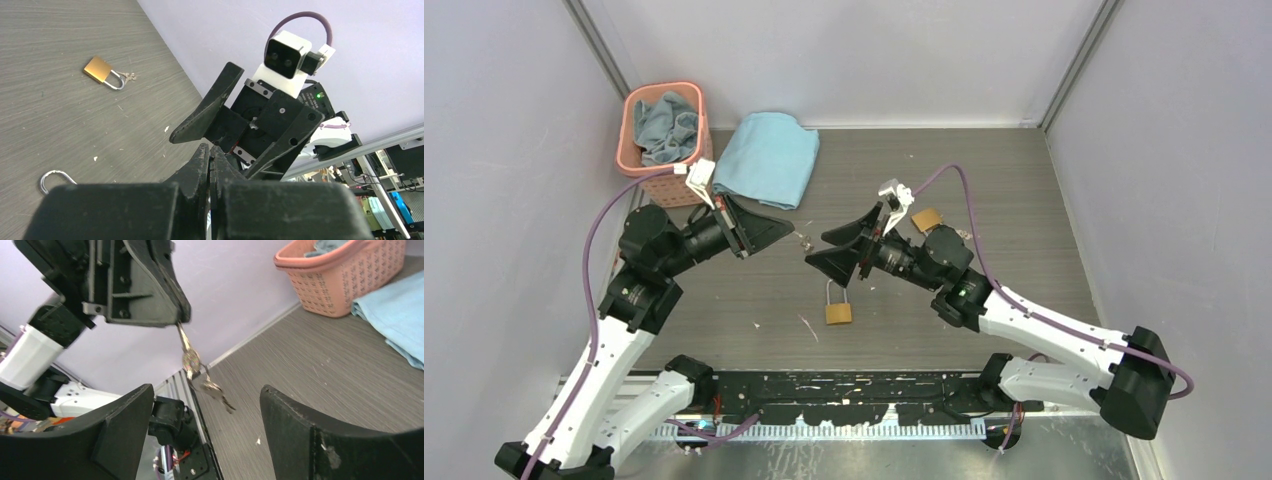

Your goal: Unlock with the key

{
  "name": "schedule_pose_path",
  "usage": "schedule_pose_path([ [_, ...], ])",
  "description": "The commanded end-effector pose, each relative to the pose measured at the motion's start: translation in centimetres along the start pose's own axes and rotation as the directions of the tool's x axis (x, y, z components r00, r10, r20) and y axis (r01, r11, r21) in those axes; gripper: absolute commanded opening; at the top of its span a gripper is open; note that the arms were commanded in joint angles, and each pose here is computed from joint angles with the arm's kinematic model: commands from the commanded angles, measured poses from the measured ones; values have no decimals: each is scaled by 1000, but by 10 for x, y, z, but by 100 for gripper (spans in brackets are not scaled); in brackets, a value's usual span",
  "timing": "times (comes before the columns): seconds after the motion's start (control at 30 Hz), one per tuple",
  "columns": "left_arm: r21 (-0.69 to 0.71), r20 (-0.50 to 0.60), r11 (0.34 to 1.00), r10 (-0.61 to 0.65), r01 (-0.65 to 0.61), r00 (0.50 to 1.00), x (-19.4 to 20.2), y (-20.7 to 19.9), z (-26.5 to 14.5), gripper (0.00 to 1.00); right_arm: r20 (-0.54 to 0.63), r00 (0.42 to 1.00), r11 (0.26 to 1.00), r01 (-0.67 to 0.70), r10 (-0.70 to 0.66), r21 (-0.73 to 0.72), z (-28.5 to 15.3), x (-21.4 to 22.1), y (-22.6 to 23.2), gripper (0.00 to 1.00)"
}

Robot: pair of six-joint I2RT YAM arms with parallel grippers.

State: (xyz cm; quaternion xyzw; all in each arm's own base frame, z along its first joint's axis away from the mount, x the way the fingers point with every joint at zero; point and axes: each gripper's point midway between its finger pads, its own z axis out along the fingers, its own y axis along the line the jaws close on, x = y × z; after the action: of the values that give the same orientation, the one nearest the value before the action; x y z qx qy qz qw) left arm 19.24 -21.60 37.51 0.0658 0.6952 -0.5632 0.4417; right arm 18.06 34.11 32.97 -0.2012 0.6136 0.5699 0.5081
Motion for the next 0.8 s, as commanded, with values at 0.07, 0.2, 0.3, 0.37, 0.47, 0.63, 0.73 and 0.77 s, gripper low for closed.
schedule_pose_path([
  [0.07,77,74,996,39,-45,997,-22,-25,0,0,150,989,990,29,-9,-138,14,-57,40,79],
  [0.2,71,86,997,38,-44,996,-24,-24,1,0,160,987,986,21,5,-163,20,-62,44,75],
  [0.3,65,94,997,38,-44,995,-26,-23,2,0,156,988,984,15,13,-180,24,-62,47,73],
  [0.37,63,97,997,38,-44,995,-26,-22,2,0,160,987,983,16,14,-185,25,-64,48,70],
  [0.47,55,106,998,36,-42,994,-27,-21,2,0,156,988,981,12,19,-193,26,-64,49,65],
  [0.63,47,115,998,33,-39,993,-28,-18,3,0,148,989,978,7,25,-207,28,-62,51,56],
  [0.73,45,124,998,32,-38,992,-29,-17,3,0,143,989,977,3,28,-213,28,-61,52,52],
  [0.77,44,126,998,30,-36,992,-29,-17,3,0,142,989,977,1,30,-214,29,-61,51,51],
])
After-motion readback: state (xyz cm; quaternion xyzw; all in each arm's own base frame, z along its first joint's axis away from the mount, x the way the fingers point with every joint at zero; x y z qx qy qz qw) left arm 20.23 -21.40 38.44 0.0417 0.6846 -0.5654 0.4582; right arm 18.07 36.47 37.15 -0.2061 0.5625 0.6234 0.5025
